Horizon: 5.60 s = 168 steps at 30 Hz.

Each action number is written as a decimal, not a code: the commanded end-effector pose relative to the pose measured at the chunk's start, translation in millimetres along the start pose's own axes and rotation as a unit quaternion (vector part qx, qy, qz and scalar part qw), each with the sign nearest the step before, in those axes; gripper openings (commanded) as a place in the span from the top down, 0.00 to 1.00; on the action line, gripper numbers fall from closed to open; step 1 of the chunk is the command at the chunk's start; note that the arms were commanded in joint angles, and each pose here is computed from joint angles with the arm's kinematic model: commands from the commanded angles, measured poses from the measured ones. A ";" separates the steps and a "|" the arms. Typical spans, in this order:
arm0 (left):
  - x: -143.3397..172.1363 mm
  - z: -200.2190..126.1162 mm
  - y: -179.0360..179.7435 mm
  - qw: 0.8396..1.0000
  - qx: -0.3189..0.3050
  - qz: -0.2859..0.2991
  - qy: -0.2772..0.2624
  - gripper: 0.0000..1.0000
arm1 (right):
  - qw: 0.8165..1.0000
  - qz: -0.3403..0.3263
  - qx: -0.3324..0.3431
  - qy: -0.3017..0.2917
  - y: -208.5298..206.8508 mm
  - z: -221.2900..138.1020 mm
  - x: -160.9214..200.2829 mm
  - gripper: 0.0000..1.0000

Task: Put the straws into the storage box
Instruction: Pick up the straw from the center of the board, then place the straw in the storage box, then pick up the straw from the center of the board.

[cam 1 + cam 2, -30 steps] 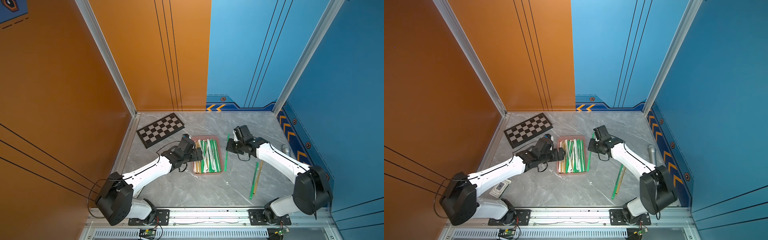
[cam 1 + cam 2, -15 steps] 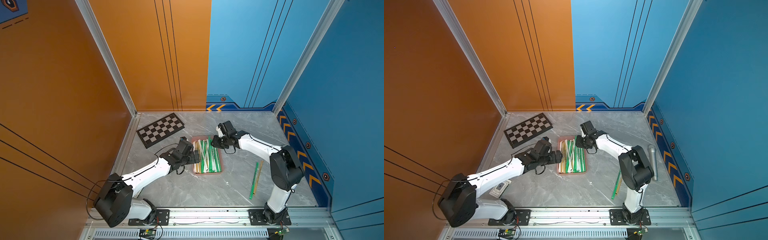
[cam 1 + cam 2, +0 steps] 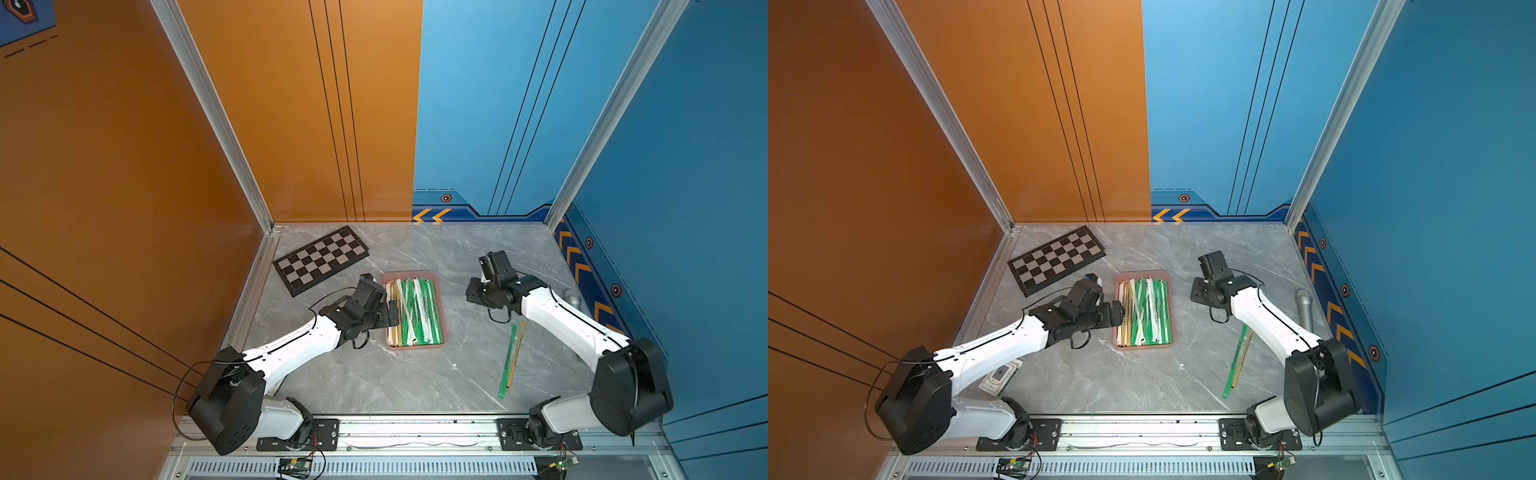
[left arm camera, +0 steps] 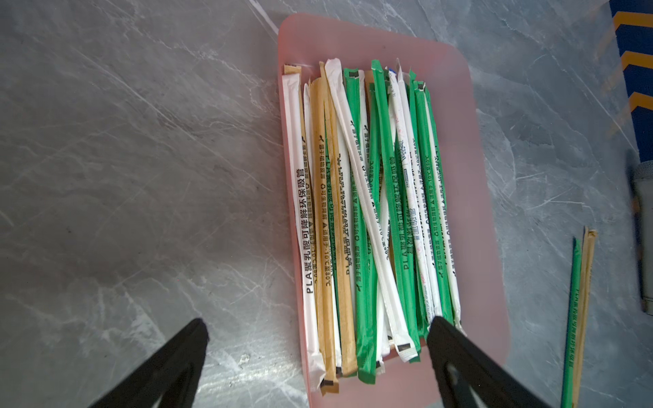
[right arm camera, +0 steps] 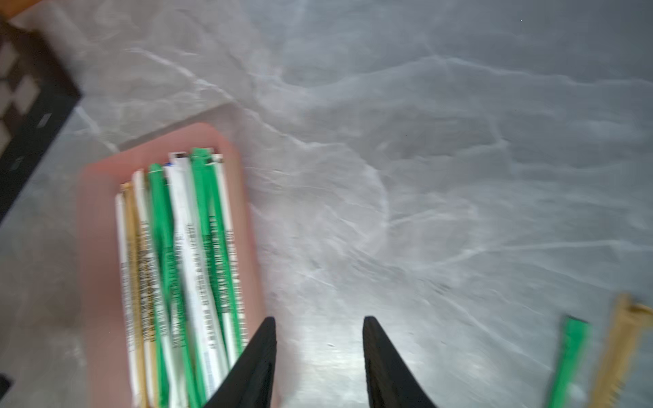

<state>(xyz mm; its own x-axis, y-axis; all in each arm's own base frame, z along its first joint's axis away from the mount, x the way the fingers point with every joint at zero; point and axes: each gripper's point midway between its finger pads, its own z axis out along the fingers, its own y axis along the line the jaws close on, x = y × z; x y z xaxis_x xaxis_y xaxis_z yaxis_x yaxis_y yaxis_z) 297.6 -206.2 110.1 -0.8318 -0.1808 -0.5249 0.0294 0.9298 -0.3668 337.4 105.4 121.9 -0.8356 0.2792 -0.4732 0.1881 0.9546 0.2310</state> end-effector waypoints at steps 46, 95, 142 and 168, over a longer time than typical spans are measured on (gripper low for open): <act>-1.8 0.1 -12.2 1.000 0.027 0.011 -0.010 0.01 | 0.972 0.065 0.156 0.161 -128.2 28.7 127.6 0.86; -0.9 -9.3 -3.9 0.999 0.034 -0.008 -0.030 0.01 | 0.989 -0.054 -0.126 0.056 108.5 26.9 -1.7 0.61; -1.4 -8.8 -9.0 0.998 0.057 -0.004 -0.038 0.01 | 0.968 0.100 0.174 0.151 -154.7 23.9 112.7 0.69; -7.9 -24.9 16.3 0.997 0.021 -0.020 -0.064 0.01 | 0.981 0.103 0.104 0.125 -111.7 40.9 80.7 0.95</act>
<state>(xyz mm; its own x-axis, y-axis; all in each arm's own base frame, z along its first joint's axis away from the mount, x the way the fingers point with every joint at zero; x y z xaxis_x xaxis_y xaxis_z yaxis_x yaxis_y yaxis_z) 292.9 -196.7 130.9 -0.7629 -0.2481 -0.5970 0.0641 0.8899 -0.4517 256.6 11.0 17.8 -0.8681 0.4535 -0.2018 0.4527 0.8901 0.0528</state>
